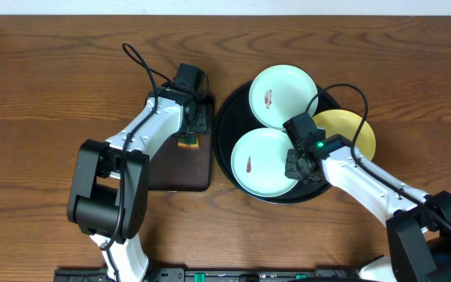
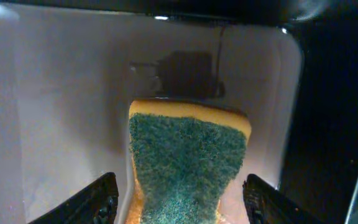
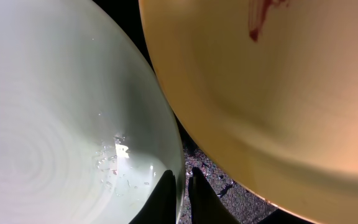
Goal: Clean dirty plates on tray and stack at the side
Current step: 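Close left gripper on the sponge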
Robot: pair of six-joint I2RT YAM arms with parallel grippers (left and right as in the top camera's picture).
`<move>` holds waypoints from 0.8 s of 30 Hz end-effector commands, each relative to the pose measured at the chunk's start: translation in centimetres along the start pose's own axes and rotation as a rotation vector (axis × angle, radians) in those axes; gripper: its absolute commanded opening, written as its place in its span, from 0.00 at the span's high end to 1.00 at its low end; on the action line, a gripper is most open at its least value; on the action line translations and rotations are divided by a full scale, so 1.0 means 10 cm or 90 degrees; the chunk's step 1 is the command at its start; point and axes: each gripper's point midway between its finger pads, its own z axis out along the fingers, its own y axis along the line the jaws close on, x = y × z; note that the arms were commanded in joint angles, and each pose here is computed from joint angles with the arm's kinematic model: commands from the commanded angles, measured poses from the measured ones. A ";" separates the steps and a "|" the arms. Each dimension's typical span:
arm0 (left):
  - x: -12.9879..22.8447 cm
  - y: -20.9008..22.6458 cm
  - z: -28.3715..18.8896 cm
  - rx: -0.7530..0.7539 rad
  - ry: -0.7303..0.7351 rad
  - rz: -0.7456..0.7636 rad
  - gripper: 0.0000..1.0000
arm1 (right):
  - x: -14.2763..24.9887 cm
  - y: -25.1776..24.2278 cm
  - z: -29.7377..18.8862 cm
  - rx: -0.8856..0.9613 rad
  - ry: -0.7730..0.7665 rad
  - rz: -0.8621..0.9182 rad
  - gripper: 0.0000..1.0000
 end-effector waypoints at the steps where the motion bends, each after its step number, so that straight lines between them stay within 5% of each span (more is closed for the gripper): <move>1: -0.04 0.03 -0.02 0.002 -0.014 -0.005 0.92 | 0.03 -0.01 0.02 0.008 -0.001 0.002 0.91; 4: -0.07 0.02 -0.03 0.004 -0.020 -0.005 0.92 | 0.03 -0.01 0.02 0.009 0.000 0.002 0.91; 6: -0.05 0.02 -0.03 0.003 -0.018 -0.005 0.45 | 0.03 -0.01 0.02 0.009 0.000 0.002 0.91; 7: -0.04 0.03 -0.03 0.002 -0.013 -0.005 0.39 | 0.04 -0.01 0.02 0.009 0.000 0.002 0.91; 11: 0.15 0.03 -0.05 0.007 0.037 -0.003 0.36 | 0.04 -0.01 0.02 0.009 0.000 0.002 0.91; 13: 0.23 0.00 -0.07 0.023 0.060 -0.003 0.40 | 0.03 -0.01 0.02 0.009 0.000 0.002 0.91; 18: 0.34 -0.01 -0.08 0.030 0.089 -0.003 0.92 | 0.03 -0.01 0.02 0.008 -0.001 0.002 0.90; 21: 0.34 -0.01 -0.08 0.030 0.091 -0.003 0.91 | 0.03 -0.01 0.02 0.008 -0.001 0.002 0.90; 23: 0.37 0.00 -0.08 0.028 0.097 -0.003 0.35 | 0.03 -0.01 0.02 0.008 -0.001 0.002 0.90; 24: 0.39 0.00 -0.09 0.026 0.103 -0.003 0.29 | 0.03 -0.01 0.02 0.008 -0.001 0.002 0.90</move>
